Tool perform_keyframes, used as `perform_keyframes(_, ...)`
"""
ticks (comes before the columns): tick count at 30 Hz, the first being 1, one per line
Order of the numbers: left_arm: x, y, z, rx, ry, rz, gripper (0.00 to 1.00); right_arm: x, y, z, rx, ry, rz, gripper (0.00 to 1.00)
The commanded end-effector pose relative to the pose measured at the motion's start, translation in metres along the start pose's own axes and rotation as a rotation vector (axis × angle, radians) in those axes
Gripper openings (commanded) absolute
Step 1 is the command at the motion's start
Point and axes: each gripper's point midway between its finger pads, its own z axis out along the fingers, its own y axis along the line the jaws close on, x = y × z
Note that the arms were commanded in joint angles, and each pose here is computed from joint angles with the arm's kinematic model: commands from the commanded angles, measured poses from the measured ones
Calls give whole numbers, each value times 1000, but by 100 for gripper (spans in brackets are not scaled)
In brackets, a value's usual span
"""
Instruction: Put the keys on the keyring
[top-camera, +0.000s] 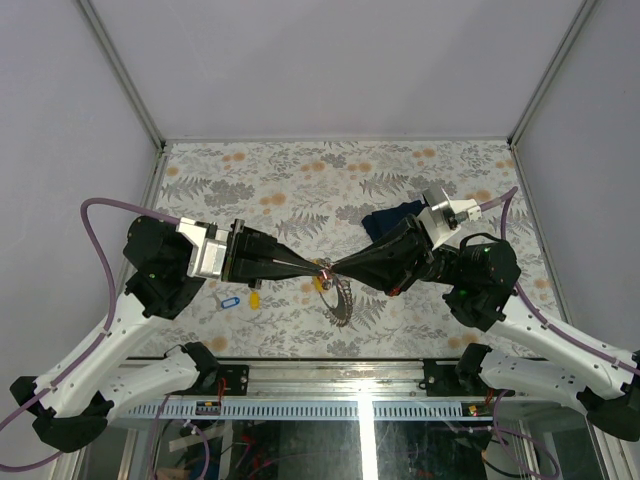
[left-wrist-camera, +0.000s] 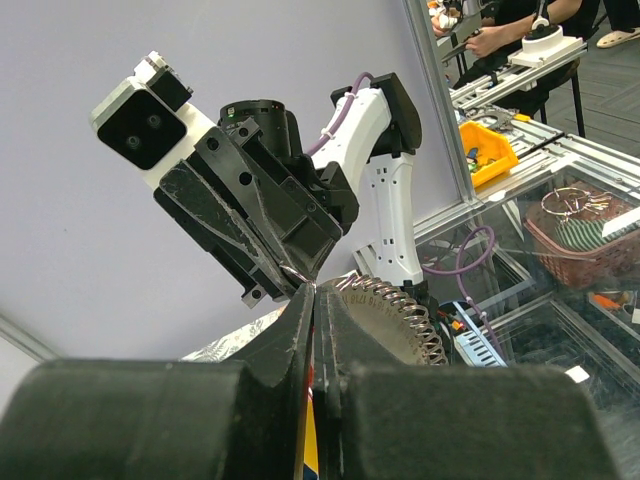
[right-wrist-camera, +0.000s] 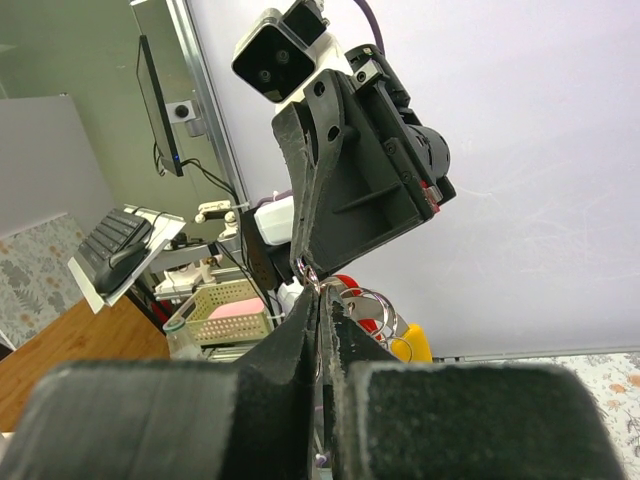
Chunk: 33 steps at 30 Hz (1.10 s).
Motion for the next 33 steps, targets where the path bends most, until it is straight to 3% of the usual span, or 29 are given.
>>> perform_keyframes(1,-15,-8,1,33,-32,57,0,-23,1,0,27,-82,-54,0)
perform_keyframes(33,-5,-2,-2,-9,20,82,0,-34,-13,-5,153,-130,-1,0)
